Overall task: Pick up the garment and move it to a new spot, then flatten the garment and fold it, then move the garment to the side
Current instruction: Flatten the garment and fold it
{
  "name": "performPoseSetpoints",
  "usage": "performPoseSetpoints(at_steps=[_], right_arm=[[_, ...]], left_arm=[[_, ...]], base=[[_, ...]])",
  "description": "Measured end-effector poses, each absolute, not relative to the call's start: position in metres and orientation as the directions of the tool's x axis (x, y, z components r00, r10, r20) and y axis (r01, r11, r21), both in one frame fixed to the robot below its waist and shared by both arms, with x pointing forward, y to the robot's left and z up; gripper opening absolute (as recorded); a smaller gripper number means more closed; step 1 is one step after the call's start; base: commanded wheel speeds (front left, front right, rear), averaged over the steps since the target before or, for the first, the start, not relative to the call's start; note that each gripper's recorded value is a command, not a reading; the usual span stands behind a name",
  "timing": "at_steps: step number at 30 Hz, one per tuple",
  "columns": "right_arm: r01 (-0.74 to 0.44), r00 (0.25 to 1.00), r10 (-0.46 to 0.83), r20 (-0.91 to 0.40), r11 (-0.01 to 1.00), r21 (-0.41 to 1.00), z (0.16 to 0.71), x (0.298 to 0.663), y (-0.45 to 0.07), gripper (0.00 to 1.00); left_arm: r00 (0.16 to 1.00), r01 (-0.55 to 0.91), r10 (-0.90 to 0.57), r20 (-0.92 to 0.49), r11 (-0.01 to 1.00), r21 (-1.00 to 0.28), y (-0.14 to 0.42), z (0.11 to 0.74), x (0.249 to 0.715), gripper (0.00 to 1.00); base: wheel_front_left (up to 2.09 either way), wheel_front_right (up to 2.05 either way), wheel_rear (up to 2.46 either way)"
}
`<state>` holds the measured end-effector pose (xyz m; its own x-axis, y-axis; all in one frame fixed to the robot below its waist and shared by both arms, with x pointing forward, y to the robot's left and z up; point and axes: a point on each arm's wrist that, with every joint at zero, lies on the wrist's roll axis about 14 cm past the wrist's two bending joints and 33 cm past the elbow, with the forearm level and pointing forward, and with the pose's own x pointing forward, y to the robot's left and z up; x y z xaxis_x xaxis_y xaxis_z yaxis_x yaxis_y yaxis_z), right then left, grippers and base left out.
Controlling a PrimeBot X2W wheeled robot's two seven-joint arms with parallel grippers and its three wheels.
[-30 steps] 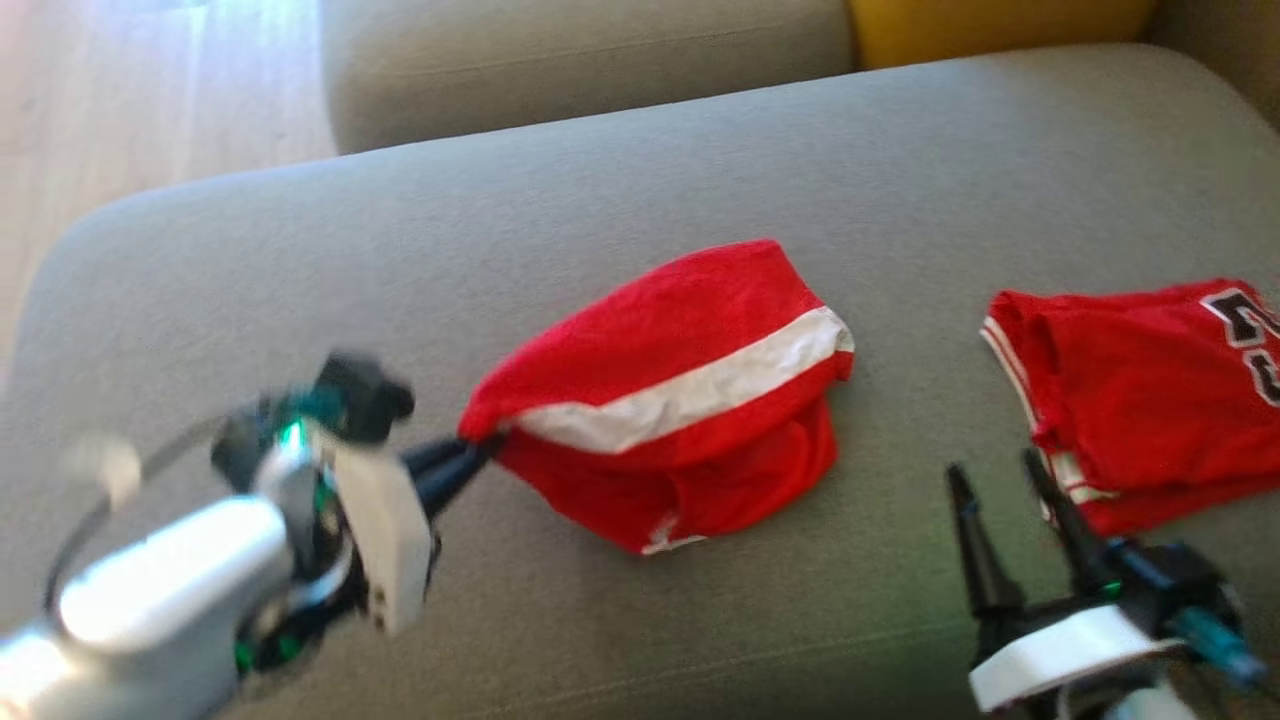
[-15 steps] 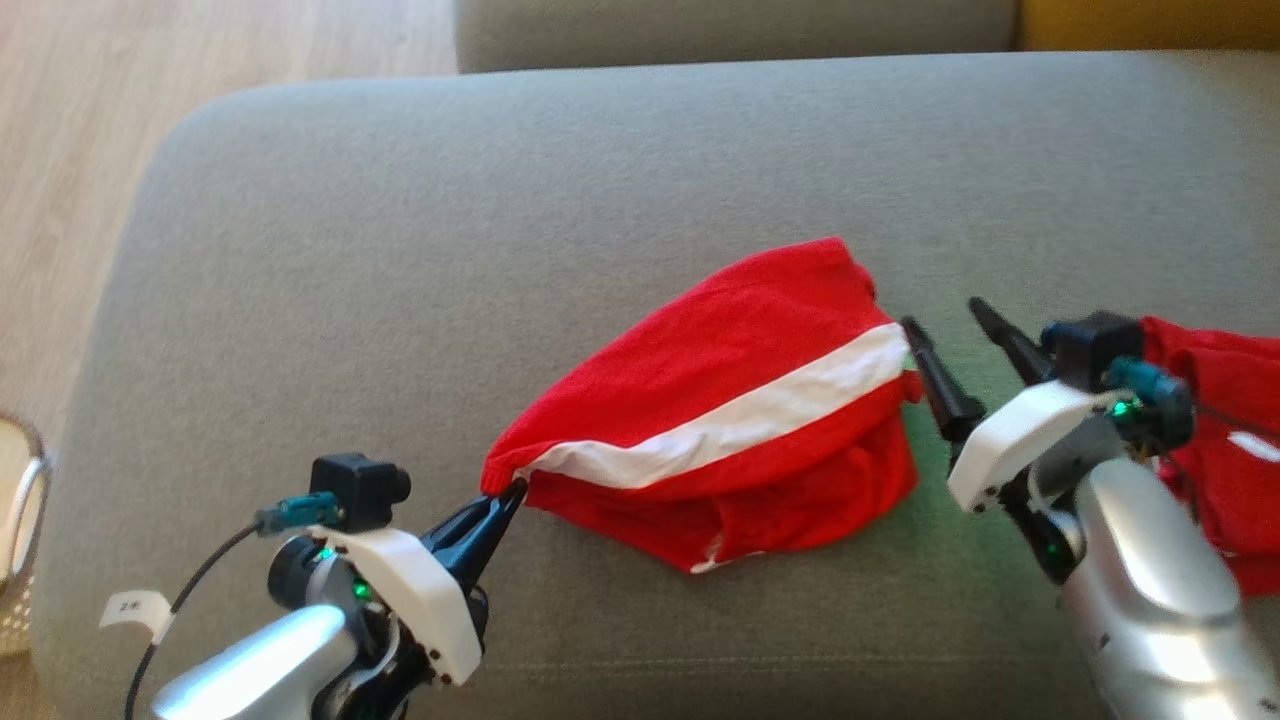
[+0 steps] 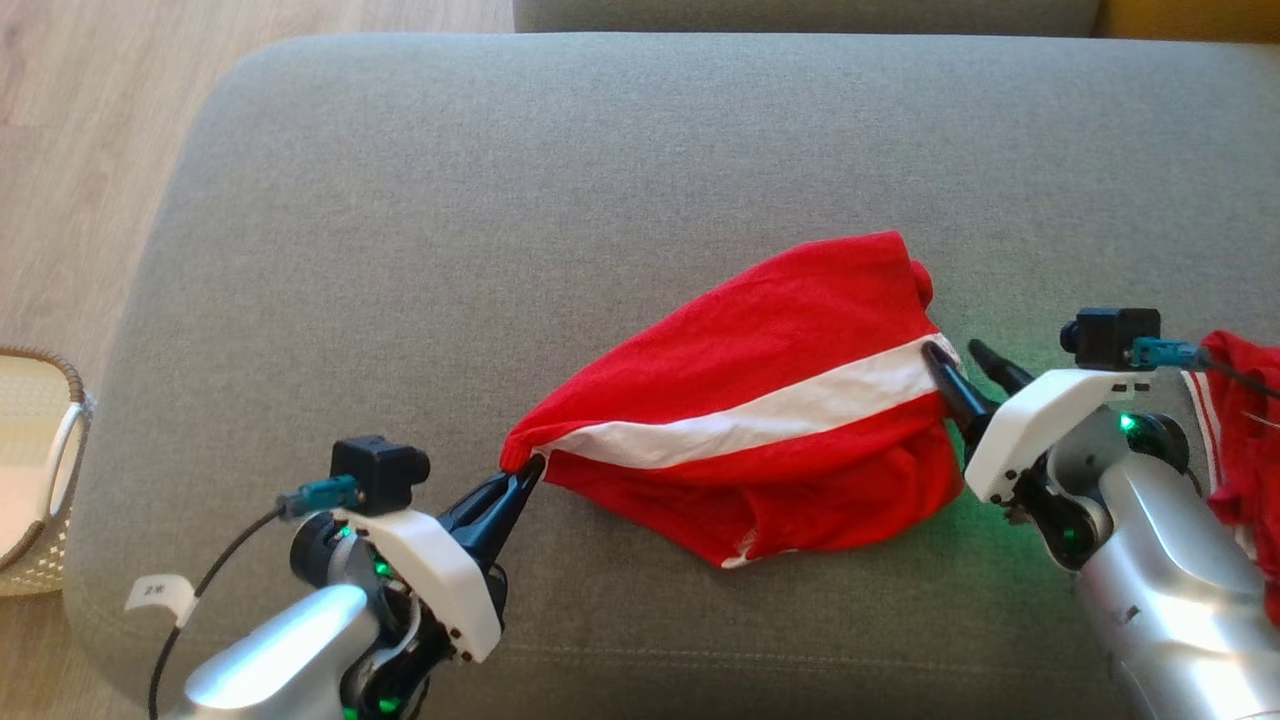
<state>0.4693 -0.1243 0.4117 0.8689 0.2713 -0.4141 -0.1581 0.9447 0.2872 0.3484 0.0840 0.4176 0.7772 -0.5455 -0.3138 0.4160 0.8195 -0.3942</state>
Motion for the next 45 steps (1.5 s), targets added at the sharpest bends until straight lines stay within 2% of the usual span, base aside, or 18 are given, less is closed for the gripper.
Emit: performPoseSetpoints(at_steps=[1, 2, 3, 4, 5, 13, 14, 15, 21, 27, 28, 31, 32, 36, 45], right_arm=[[-0.158, 0.864, 0.277, -0.420, 0.942, 0.296, 0.411, 0.469, -0.124, 0.45], [-0.159, 0.862, 0.280, -0.423, 0.941, 0.300, 0.411, 0.468, -0.123, 0.36], [-0.159, 0.857, 0.282, -0.430, 0.941, 0.300, 0.410, 0.467, -0.124, 0.22], [-0.155, 0.854, 0.280, -0.439, 0.942, 0.299, 0.409, 0.467, -0.126, 0.02], [-0.150, 0.850, 0.277, -0.447, 0.942, 0.299, 0.408, 0.466, -0.129, 0.00], [-0.139, 0.871, 0.265, -0.414, 0.941, 0.310, 0.422, 0.467, -0.141, 0.00], [-0.131, 0.869, 0.265, -0.419, 0.938, 0.321, 0.423, 0.466, -0.143, 0.40], [-0.126, 0.866, 0.266, -0.425, 0.936, 0.329, 0.423, 0.465, -0.144, 1.00], [-0.091, 0.828, 0.304, -0.471, 0.902, 0.422, 0.417, 0.458, -0.140, 1.00], [-0.110, 0.786, 0.364, -0.500, 0.878, 0.466, 0.413, 0.455, -0.126, 1.00], [-0.108, 0.783, 0.366, -0.503, 0.876, 0.470, 0.412, 0.455, -0.126, 0.92], [-0.107, 0.772, 0.380, -0.510, 0.868, 0.486, 0.410, 0.454, -0.123, 0.11], [-0.112, 0.767, 0.386, -0.512, 0.867, 0.486, 0.409, 0.454, -0.121, 0.00], [-0.129, 0.771, 0.407, -0.490, 0.853, 0.506, 0.417, 0.454, -0.115, 0.00], [-0.173, 0.834, 0.393, -0.388, 0.853, 0.492, 0.452, 0.456, -0.133, 0.00]], left_arm=[[0.778, 0.416, -0.545, -0.312, 0.820, -0.393, 0.084, 0.418, 0.349, 0.00], [0.779, 0.417, -0.544, -0.311, 0.821, -0.390, 0.084, 0.418, 0.349, 0.00], [0.779, 0.418, -0.544, -0.311, 0.821, -0.389, 0.084, 0.417, 0.349, 0.00], [0.779, 0.417, -0.543, -0.313, 0.822, -0.388, 0.085, 0.416, 0.348, 0.00], [0.780, 0.415, -0.541, -0.315, 0.823, -0.388, 0.085, 0.415, 0.348, 0.00], [0.794, 0.440, -0.542, -0.275, 0.825, -0.355, 0.086, 0.426, 0.355, 0.00], [0.795, 0.441, -0.542, -0.272, 0.825, -0.353, 0.086, 0.427, 0.355, 0.00], [0.795, 0.442, -0.542, -0.271, 0.825, -0.351, 0.086, 0.427, 0.355, 0.00], [0.788, 0.438, -0.542, -0.291, 0.826, -0.354, 0.087, 0.419, 0.347, 0.00], [0.783, 0.435, -0.541, -0.308, 0.829, -0.351, 0.088, 0.413, 0.344, 0.00], [0.783, 0.433, -0.539, -0.310, 0.830, -0.351, 0.089, 0.412, 0.344, 0.00], [0.784, 0.427, -0.534, -0.315, 0.834, -0.350, 0.090, 0.410, 0.344, 0.00], [0.785, 0.426, -0.534, -0.316, 0.834, -0.350, 0.090, 0.410, 0.344, 0.00], [0.787, 0.426, -0.532, -0.312, 0.835, -0.348, 0.091, 0.411, 0.345, 0.00], [0.803, 0.466, -0.547, -0.237, 0.824, -0.321, 0.084, 0.435, 0.356, 0.00]], base=[[0.00, 0.00, 0.00], [0.00, 0.00, 0.00], [0.00, 0.00, 0.00], [0.00, 0.00, 0.00], [0.00, 0.00, 0.00], [0.00, 0.00, 0.00], [0.00, 0.00, 0.00], [0.00, 0.00, 0.00], [0.00, 0.00, 0.00], [0.00, 0.00, 0.00], [0.00, 0.00, 0.00], [0.00, 0.00, 0.00], [0.00, 0.00, 0.00], [0.00, 0.00, 0.00], [0.00, 0.00, 0.00]])
